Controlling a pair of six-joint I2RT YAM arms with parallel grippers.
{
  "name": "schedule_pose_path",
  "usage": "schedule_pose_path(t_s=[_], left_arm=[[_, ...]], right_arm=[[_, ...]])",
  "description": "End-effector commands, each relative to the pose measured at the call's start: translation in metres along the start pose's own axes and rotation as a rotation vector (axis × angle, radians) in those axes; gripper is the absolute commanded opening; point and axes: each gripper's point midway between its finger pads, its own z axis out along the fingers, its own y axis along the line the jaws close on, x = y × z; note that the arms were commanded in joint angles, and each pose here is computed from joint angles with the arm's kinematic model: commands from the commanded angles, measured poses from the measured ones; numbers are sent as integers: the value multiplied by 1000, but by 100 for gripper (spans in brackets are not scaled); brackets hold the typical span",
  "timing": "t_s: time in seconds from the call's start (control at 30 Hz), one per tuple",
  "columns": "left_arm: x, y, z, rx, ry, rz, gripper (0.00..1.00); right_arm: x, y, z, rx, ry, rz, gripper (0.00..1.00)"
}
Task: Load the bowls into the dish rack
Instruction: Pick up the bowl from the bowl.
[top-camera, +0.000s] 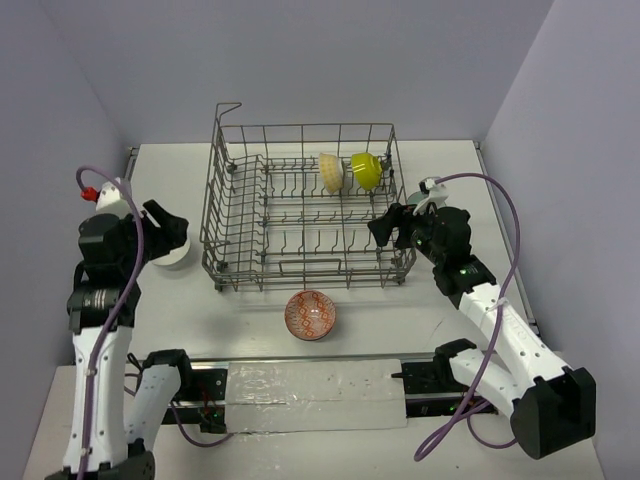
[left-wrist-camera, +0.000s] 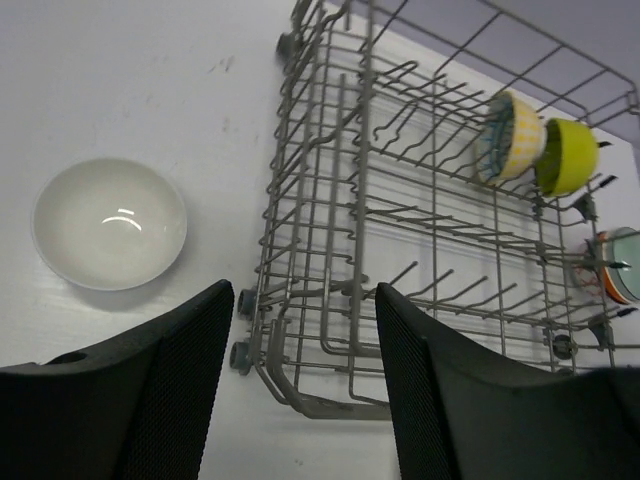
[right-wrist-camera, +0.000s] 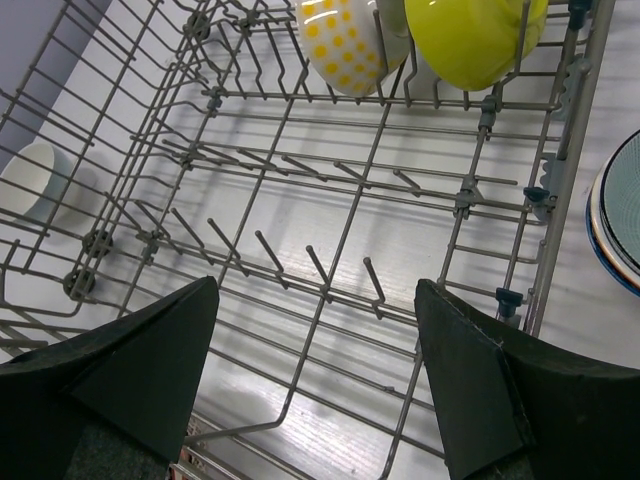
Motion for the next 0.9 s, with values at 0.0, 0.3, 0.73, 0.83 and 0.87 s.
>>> schedule_pose_path(t_s=[0.0,0.3,0.73,0.83,0.87], left_arm=[[-24,-26,-30,113,-116,95,63],[-2,-98,-72,560,-100,213,59],[46,-150,-55,769,122,228,60],[49,-177,-49,790,134,238,60],[47,-182,-44,766,117,238,60]], right_arm=[[-20,8,0,-14,-49,-13,87],[-18,2,3,13,-42,-11,87],[-17,-1,6,27,-37,-12,87],[-18,-2,6,35,-40,-13,87],[-17,-3,6,37,-39,-15,87]])
